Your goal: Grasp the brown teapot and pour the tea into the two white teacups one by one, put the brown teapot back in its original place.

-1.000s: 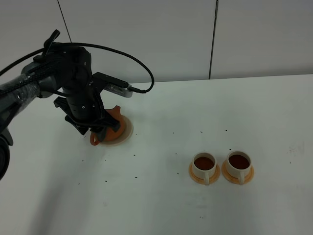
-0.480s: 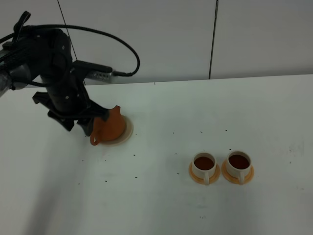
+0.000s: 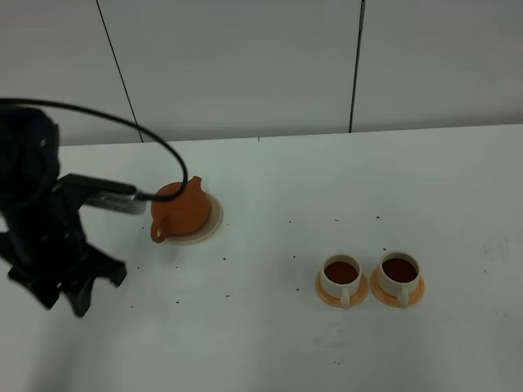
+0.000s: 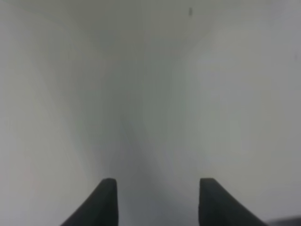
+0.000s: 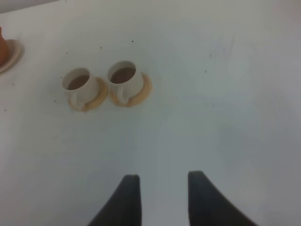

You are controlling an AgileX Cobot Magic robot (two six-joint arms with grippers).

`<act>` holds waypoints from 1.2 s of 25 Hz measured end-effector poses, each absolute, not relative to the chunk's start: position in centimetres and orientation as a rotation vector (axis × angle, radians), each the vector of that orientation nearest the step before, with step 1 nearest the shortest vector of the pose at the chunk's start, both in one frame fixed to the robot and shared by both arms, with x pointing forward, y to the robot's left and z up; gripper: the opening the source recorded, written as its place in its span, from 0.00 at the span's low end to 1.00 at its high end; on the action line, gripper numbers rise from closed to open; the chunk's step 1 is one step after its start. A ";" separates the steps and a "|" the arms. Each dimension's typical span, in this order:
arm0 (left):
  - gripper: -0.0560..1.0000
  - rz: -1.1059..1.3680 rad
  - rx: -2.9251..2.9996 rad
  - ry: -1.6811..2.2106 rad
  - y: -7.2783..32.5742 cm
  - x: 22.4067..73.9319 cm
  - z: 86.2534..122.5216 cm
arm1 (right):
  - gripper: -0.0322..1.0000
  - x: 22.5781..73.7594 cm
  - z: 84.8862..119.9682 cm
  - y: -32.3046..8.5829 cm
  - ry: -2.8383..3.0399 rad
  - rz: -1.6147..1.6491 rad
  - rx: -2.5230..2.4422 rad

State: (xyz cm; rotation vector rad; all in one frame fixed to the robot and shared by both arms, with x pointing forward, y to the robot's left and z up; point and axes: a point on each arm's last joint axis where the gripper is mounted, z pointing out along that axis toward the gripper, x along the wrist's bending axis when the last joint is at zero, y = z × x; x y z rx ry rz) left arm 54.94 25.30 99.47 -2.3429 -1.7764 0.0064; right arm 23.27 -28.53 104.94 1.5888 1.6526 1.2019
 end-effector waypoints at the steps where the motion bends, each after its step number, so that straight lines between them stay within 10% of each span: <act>1: 0.48 0.012 -2.339 -1.775 25.5 54.0 99.6 | 0.27 23.3 104.9 -28.5 1.653 1.202 1.589; 30: 0.48 0.039 -2.248 -1.927 28.5 41.0 100.4 | 0.27 23.3 104.9 -28.5 1.653 1.202 1.589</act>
